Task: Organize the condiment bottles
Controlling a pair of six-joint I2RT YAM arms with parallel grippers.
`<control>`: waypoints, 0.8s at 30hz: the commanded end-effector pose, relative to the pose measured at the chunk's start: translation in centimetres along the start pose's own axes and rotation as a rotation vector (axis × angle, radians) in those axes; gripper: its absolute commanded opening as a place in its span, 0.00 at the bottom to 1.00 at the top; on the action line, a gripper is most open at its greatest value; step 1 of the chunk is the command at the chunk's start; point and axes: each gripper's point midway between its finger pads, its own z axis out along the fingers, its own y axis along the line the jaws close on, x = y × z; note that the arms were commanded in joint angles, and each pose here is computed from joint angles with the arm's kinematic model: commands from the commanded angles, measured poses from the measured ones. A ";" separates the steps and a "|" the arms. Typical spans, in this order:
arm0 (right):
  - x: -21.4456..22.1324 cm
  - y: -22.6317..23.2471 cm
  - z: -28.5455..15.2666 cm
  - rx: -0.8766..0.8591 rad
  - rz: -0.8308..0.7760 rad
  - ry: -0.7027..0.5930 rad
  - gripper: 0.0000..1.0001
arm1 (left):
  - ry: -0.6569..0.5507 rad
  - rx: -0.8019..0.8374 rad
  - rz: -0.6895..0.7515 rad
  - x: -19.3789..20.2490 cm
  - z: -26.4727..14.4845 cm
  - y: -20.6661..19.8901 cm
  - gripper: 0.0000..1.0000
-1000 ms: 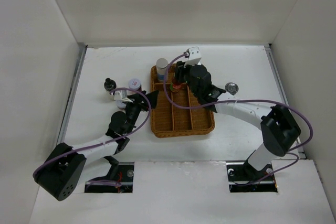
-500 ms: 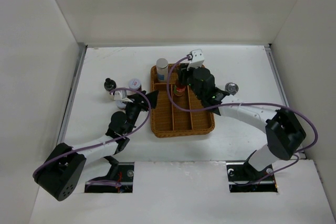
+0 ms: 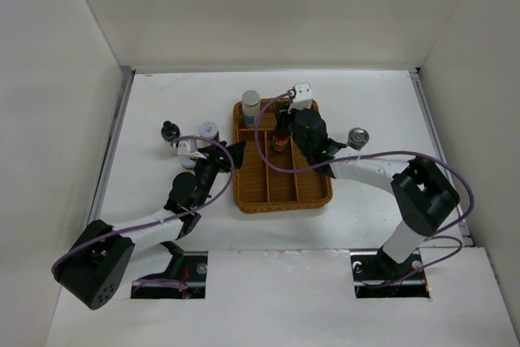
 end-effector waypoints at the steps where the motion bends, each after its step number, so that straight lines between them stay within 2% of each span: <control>1: -3.1 0.3 -0.1 0.002 0.068 -0.136 0.46 | -0.028 0.017 -0.009 -0.7 0.2 -0.5 0.81; 3: -2.1 0.6 -0.5 -0.006 0.066 -0.121 0.54 | -0.028 0.021 -0.009 -0.7 0.3 -0.6 0.81; 6: -2.1 0.3 -1.0 0.013 0.074 -0.119 0.73 | -0.027 0.018 -0.008 -0.6 0.3 -0.6 0.81; 12: -6.1 0.0 -3.6 0.001 0.122 -0.192 0.89 | -0.047 -0.009 -0.006 -1.6 0.6 -0.6 0.81; 17: -8.7 -0.1 -6.9 -0.022 0.184 -0.230 0.96 | -0.034 -0.152 0.033 -3.3 0.9 0.5 0.82; 20: -8.0 -0.8 -9.3 -0.015 0.245 -0.223 0.99 | -0.030 -0.313 0.088 -5.3 0.0 2.3 0.85; 22: -6.9 -1.1 -11.0 -0.022 0.276 -0.209 0.99 | -0.034 -0.441 0.151 -6.8 -1.2 4.0 0.87; 24: -5.2 -0.7 -12.5 -0.052 0.299 -0.183 0.93 | -0.035 -0.573 0.217 -8.3 -2.6 5.8 0.88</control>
